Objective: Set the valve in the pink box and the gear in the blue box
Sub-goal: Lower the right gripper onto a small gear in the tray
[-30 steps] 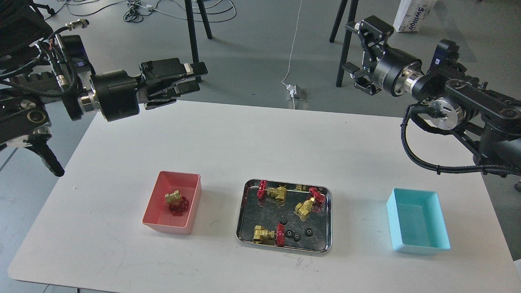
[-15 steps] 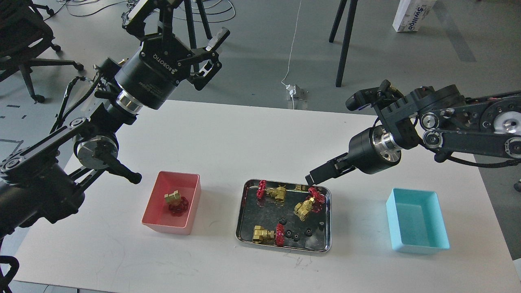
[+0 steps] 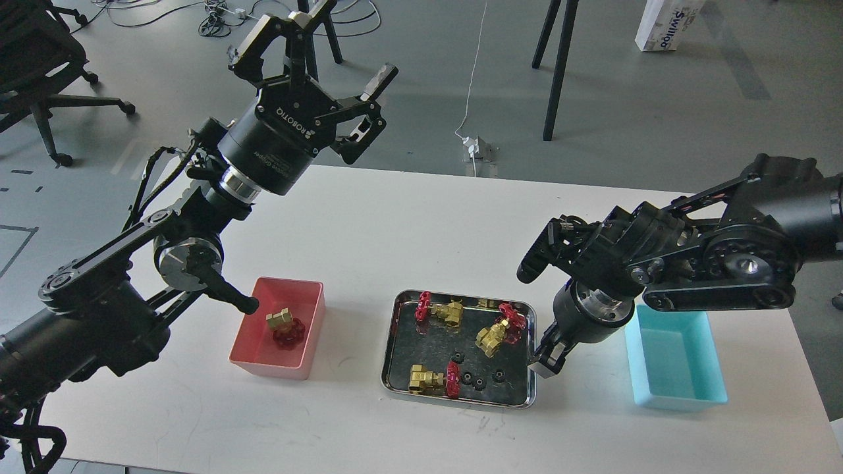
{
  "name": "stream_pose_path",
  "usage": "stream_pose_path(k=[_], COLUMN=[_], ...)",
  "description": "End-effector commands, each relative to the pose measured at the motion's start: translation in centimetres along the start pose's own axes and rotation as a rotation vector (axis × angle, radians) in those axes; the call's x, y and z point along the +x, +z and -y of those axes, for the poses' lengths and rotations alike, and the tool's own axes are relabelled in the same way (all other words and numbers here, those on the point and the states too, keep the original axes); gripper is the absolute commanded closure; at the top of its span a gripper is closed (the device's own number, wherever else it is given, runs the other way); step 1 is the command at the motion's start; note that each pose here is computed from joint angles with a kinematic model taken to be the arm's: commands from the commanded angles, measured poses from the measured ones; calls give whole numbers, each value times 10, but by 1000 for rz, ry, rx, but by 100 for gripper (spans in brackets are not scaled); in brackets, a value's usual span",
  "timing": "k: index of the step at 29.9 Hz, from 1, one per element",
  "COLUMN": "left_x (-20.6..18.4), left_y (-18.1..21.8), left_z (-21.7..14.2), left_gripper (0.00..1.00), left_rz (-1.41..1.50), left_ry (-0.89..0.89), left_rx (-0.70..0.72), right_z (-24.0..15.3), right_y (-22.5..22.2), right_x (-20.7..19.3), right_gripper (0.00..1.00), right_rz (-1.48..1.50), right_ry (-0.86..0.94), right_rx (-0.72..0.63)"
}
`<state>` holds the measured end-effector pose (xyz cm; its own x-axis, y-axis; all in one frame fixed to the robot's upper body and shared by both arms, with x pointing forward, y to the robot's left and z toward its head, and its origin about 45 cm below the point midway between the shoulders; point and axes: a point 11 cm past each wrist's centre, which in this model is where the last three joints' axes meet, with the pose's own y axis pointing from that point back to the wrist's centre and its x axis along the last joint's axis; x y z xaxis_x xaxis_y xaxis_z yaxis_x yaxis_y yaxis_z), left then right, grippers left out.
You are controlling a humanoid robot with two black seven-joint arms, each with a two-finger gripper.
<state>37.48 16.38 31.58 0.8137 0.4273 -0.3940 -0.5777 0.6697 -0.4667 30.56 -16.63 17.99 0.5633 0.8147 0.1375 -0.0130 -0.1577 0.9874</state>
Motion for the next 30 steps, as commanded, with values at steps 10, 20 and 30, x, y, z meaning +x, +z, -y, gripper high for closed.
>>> stream_pose_path(k=[10,20,30], left_x=[5,7,12], left_y=[-6,-4,-6], left_z=[-5,-7,-10], left_gripper=[11,11,11], left_rz=[-7,1,0], left_ry=[22,29,45], left_rx=[6,9,12], right_z=[44,49,66], right_y=[-8,-17,-14], right_x=[27,29,30], right_gripper=[47,47,47], right_rz=[-38,-58,-51], right_ry=[-10,-18,-29], right_rx=[-22,-10,-28])
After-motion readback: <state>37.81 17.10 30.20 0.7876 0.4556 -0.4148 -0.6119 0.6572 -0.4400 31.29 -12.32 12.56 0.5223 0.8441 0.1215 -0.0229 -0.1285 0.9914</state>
